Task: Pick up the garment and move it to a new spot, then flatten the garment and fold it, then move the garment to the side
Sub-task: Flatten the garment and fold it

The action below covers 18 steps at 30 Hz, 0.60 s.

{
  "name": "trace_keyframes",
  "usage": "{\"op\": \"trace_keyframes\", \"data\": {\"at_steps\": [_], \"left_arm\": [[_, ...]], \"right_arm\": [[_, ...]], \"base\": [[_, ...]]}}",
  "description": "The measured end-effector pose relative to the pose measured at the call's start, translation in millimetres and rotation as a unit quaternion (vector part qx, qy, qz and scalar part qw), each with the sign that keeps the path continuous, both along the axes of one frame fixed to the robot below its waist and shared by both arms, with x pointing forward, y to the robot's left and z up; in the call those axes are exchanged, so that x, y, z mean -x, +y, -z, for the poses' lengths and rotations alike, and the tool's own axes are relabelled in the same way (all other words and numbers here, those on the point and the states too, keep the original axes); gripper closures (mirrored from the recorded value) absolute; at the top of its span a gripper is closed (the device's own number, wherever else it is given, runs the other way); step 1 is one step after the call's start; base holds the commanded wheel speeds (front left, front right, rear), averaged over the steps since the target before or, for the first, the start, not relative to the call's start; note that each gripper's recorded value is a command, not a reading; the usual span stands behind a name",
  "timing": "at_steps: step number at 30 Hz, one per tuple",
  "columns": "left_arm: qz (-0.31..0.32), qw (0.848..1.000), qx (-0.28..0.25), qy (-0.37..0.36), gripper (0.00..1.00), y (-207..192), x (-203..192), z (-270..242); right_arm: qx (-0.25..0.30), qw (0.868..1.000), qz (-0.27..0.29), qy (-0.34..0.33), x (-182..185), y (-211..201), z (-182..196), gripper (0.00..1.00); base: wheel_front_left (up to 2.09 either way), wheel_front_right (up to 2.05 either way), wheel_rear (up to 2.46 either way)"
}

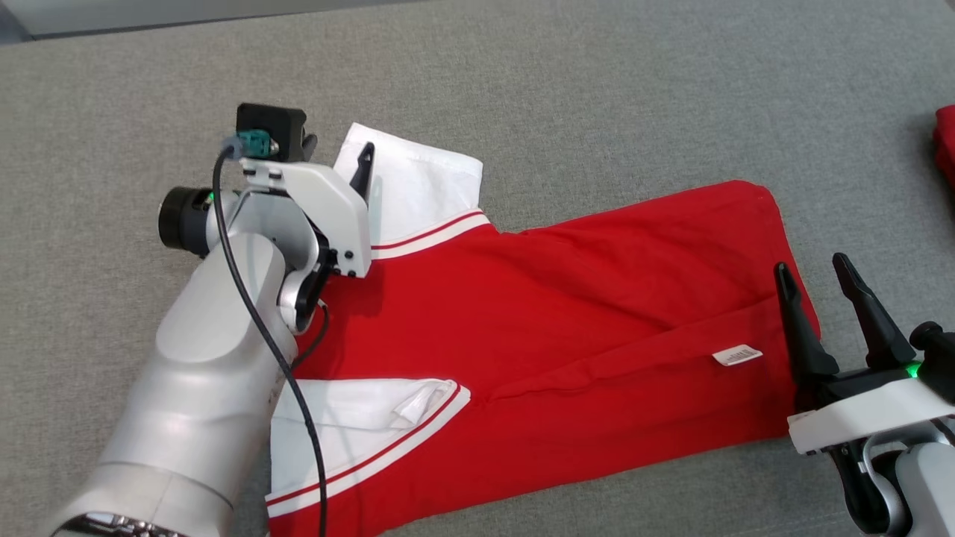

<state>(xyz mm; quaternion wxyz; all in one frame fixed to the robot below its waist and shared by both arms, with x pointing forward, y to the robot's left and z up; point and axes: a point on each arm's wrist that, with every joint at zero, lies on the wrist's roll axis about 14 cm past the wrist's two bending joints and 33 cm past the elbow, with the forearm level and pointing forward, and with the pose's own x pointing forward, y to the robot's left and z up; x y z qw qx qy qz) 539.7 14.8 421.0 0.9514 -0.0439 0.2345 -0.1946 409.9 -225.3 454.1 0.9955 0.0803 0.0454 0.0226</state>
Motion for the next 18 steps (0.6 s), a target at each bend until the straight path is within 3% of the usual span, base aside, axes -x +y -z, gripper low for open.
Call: {"op": "trace_keyframes", "data": {"at_steps": [7, 18], "left_arm": [[0.023, 0.998, -0.056, 0.014, 0.00, -8.5, -34.4, 16.8], [0.042, 0.991, -0.107, 0.062, 0.00, -8.8, -45.1, 50.5]], "right_arm": [[0.006, 1.000, 0.007, 0.016, -7.3, -5.9, 12.8, 0.00], [0.012, 1.000, 0.010, 0.018, -16.4, -10.1, 16.4, 0.00]], "base": [[0.00, 0.00, 0.00], [0.00, 0.00, 0.00]]}}
